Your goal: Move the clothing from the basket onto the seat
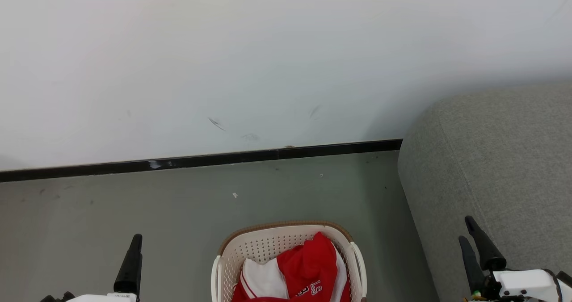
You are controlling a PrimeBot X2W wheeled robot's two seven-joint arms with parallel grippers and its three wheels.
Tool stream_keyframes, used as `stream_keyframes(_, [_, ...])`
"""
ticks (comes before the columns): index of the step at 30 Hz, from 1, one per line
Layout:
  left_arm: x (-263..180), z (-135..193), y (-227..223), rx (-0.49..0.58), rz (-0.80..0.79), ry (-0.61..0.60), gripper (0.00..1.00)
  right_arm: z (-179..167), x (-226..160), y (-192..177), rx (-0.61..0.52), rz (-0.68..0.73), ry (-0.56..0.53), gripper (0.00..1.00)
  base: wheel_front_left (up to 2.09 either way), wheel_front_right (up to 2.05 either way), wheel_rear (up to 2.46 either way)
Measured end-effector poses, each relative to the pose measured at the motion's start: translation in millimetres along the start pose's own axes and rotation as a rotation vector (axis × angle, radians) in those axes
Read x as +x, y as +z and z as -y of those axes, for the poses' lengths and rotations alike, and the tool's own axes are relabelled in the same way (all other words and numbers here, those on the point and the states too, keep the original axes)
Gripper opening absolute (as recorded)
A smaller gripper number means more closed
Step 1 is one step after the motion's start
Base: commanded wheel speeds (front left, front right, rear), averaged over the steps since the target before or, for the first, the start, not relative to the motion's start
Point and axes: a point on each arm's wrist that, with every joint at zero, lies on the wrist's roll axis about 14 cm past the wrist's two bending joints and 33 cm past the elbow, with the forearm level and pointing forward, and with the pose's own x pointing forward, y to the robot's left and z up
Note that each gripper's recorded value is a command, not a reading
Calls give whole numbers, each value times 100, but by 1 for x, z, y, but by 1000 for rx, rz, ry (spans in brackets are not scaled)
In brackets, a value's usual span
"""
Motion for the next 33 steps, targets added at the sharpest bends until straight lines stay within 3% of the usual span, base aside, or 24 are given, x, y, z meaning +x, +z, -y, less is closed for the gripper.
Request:
stream_keyframes(19, [5,21,5,334,23,-39,100,-20,5,-9,-340,-10,69,100,0,0,0])
stream_keyframes(33, [4,37,-6,698,16,-84,100,-32,5,-22,-628,-24,130,100,0,0,0])
